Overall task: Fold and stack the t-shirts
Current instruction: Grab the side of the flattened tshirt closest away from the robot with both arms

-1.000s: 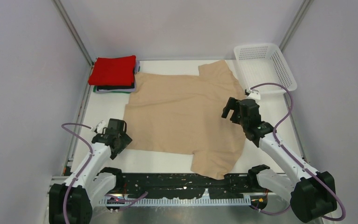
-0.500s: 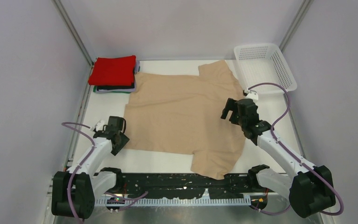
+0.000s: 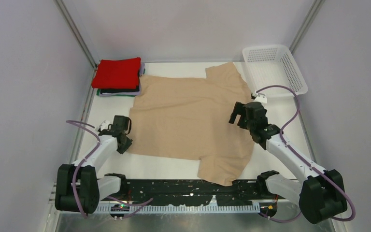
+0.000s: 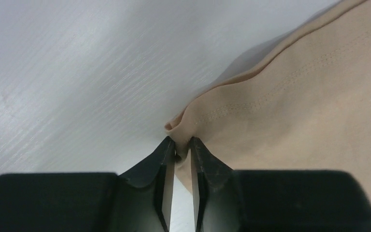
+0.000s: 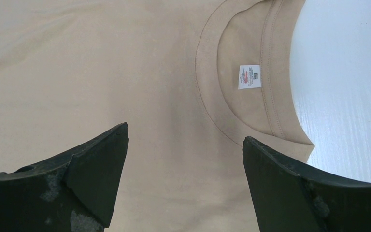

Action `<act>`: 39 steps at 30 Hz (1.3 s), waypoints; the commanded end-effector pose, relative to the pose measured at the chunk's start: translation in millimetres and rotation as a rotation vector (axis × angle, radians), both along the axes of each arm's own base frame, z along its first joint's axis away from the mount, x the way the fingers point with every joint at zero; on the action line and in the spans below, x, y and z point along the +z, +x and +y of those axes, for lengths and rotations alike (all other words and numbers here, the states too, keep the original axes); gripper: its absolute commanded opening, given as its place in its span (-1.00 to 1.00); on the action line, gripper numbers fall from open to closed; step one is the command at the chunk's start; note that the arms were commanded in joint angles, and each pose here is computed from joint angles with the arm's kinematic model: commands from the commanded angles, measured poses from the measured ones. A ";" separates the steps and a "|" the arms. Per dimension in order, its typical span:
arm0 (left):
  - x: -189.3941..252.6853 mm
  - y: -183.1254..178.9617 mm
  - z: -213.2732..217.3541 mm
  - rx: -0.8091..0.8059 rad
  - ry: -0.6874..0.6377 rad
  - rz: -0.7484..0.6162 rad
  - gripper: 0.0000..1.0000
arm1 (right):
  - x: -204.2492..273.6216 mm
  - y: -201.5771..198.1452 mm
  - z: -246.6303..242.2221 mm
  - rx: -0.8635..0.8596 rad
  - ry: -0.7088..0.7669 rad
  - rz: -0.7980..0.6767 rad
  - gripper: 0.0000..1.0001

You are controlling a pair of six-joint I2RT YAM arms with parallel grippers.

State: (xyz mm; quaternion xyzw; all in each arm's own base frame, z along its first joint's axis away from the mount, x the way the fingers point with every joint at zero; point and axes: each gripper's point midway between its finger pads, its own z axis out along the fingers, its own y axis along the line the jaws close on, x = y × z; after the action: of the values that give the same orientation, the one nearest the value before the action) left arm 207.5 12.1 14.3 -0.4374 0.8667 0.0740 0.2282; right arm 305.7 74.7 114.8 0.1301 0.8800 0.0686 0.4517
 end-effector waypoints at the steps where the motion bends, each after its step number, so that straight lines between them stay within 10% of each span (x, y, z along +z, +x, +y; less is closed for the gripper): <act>1: -8.5 7.7 -7.6 -0.018 -0.042 -0.006 -0.71 | 21.6 15.4 4.7 0.026 -0.009 -0.061 0.91; 3: -7.6 9.8 -7.6 -0.025 -0.039 -0.006 -0.99 | 21.1 16.0 8.0 0.048 -0.007 -0.055 0.91; 13: 10.8 12.0 -3.8 -0.060 -0.014 -0.087 -1.00 | 31.6 -3.9 22.2 0.146 -0.040 0.002 0.91; 28: 32.3 5.6 -4.6 -0.068 -0.027 -0.235 -1.00 | -24.5 -249.1 124.6 1.066 -0.129 0.552 0.77; 39: 34.6 7.1 -4.8 -0.068 -0.028 -0.240 -1.00 | -59.1 -288.6 117.6 1.186 -0.326 0.634 0.56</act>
State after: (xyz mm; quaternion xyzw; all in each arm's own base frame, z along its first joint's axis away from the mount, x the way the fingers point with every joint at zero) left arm 212.3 4.8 45.1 -0.4197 0.8501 -0.0007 0.3182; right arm 24.5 192.4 67.5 -0.4131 0.8931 0.1575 0.0831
